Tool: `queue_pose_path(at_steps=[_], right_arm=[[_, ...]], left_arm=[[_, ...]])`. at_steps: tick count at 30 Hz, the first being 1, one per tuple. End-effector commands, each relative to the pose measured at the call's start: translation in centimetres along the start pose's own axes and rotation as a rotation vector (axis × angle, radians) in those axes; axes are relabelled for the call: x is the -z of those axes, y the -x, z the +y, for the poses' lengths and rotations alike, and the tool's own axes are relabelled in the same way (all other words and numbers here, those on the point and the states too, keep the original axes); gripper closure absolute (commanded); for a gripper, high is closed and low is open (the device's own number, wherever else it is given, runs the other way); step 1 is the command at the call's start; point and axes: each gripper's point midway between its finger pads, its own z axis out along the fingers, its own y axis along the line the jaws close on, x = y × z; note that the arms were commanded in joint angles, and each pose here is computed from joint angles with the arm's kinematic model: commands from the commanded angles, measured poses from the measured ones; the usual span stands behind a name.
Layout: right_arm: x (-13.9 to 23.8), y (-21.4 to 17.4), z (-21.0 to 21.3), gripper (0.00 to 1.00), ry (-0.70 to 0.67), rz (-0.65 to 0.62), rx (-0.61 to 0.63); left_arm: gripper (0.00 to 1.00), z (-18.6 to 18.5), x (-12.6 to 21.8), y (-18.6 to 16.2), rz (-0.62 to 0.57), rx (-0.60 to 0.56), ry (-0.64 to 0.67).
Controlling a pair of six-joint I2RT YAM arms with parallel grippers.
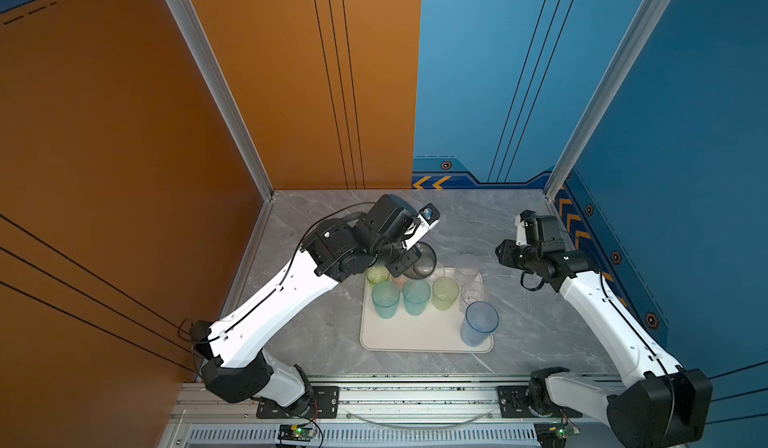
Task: Place the glasses into the tray
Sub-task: 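Carry the dark grey cup over the tray with the left gripper, then lower the dark grey cup upright onto the tray beside the light blue cup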
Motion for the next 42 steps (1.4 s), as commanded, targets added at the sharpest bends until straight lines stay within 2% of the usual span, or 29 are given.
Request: queue_pose_path(at_steps=[1, 8, 17, 32, 42], right_arm=[[1.2, 0.8, 0.4, 0.60, -0.019, -0.020, -0.001], [1.4, 0.9, 1.3, 0.60, -0.017, -0.026, 0.017], [0.9, 0.7, 1.3, 0.60, -0.028, -0.013, 0.023], [-0.7, 0.4, 1.6, 0.60, -0.026, 0.020, 0.045], [-1.5, 0.1, 1.1, 0.60, -0.041, 0.041, 0.062]], left_arm=[[1.00, -3.2, 0.6, -0.6, -0.010, 0.021, -0.116], [1.00, -8.4, -1.7, -2.3, 0.087, -0.040, -0.270], [1.00, -11.0, -6.3, -4.5, 0.247, -0.107, -0.299], [1.00, -12.9, -12.9, -6.7, 0.412, -0.157, -0.329], [1.00, -11.9, -15.2, -6.5, 0.414, -0.119, -0.333]])
